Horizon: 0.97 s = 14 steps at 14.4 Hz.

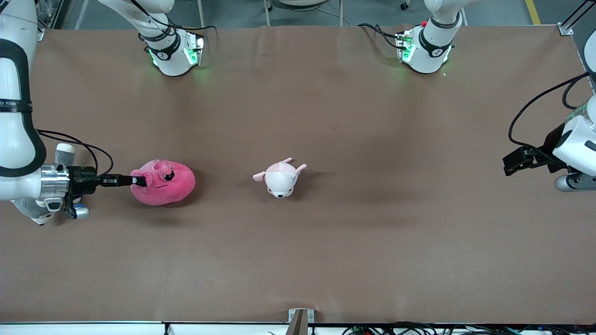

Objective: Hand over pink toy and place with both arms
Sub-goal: 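Carry the pink plush with the right gripper while the left gripper withdraws, then lower the pink plush onto the table and open the right gripper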

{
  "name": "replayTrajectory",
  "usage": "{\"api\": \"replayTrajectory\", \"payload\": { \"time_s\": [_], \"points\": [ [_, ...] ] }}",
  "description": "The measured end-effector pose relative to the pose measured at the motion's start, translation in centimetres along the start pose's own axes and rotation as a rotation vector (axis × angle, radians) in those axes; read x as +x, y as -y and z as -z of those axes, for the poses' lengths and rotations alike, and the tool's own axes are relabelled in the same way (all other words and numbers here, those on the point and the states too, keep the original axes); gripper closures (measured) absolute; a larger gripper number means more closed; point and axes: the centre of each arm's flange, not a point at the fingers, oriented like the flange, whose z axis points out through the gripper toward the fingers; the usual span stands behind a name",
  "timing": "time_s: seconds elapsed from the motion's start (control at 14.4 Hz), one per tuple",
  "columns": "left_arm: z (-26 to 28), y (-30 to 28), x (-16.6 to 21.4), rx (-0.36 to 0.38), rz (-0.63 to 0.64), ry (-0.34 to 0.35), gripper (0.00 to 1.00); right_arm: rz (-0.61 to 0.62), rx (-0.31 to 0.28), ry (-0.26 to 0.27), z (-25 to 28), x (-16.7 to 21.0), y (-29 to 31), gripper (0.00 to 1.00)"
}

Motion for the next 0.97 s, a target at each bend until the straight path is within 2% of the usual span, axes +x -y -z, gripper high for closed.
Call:
{"api": "replayTrajectory", "payload": {
  "time_s": [0.42, 0.49, 0.69, 0.83, 0.97],
  "points": [
    [2.6, 0.5, -2.1, 0.003, -0.063, 0.027, 0.00, 0.009, 0.025, 0.011, -1.2, 1.1, -2.3, 0.89],
    [3.0, 0.6, -2.4, -0.008, -0.064, 0.030, 0.00, 0.010, 0.026, 0.007, -1.0, 1.2, -2.2, 0.85],
    [2.9, 1.8, -3.1, -0.057, -0.049, 0.054, 0.00, 0.017, 0.027, -0.021, 0.6, 1.3, -2.1, 0.56],
    [2.4, 2.0, -4.3, -0.058, -0.042, 0.075, 0.00, 0.031, 0.021, -0.050, 2.4, 1.5, -1.3, 0.33],
    [2.8, 1.9, -5.7, -0.043, -0.041, 0.080, 0.00, 0.032, -0.038, -0.066, 4.6, 1.2, 0.6, 0.12]
  ]
}}
